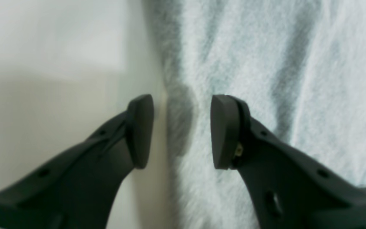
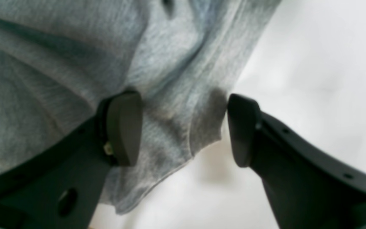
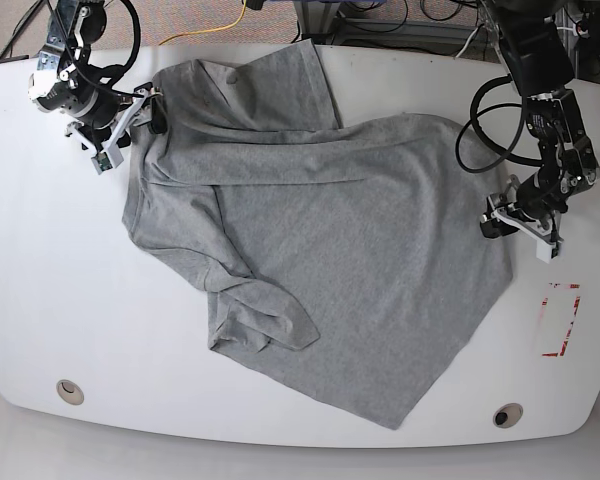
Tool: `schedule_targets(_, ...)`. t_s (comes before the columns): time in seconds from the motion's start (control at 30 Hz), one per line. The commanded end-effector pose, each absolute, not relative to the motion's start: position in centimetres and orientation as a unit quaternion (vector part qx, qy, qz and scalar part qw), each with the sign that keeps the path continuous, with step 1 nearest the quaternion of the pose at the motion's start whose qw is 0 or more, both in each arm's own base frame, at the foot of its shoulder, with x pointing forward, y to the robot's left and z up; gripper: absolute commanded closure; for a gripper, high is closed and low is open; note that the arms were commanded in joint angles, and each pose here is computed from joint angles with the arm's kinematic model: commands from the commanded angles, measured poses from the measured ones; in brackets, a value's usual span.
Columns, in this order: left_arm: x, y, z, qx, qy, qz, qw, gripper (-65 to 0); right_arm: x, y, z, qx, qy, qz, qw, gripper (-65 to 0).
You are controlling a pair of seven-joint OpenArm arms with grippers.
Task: Layout the t-shirt on the table in an organized manner, then fold the t-shirt properly
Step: 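Lower the left gripper onto the t-shirt's side edge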
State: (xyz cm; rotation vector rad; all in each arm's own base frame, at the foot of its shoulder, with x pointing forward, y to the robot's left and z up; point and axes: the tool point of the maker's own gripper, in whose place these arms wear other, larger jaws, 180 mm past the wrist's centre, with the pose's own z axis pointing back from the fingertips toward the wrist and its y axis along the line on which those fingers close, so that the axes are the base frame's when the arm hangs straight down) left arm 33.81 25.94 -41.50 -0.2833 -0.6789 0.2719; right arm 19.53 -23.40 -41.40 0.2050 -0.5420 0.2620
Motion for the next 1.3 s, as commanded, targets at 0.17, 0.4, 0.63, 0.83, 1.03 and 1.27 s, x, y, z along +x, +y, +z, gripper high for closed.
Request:
schedule_targets(0.17, 32.6, 25.4, -42.5, -0.135, -0.306, 0.125, 0.934, -15.3, 20.2, -23.8, -40.6, 0.096, -0.281, 0.133, 0.946, -39.3)
schedule_targets(0.4, 32.6, 25.5, -42.5, -0.135, -0.306, 0.124, 0.934, 0.0, 20.1, -23.3, -40.8, 0.103, -0.283, 0.127, 0.945, -39.3)
schedule_targets(0.63, 32.5, 25.6, -42.5, -0.134, -0.306, 0.124, 0.934, 0.0, 19.2, -22.7, -41.2, 0.112, -0.276, 0.120, 0.947, -39.3)
schedule_targets(0.83, 32.5, 25.9, -42.4, -0.131, -0.307, 0.125, 0.934, 0.0, 18.2, -22.2, -41.0, 0.120, -0.286, 0.092, 0.946, -39.8)
schedule_targets(1.03, 32.5, 26.7, -42.2, -0.122, -0.308, 0.122, 0.936, 0.0, 17.7, -22.0, -41.6, 0.128, -0.297, 0.034, 0.946, -39.5)
schedule_targets(1.27, 32.5, 26.8, -42.1, -0.121, -0.308, 0.121, 0.936, 0.0, 17.5, -21.9, -43.4, 0.148, -0.295, -0.003, 0.944, -39.2)
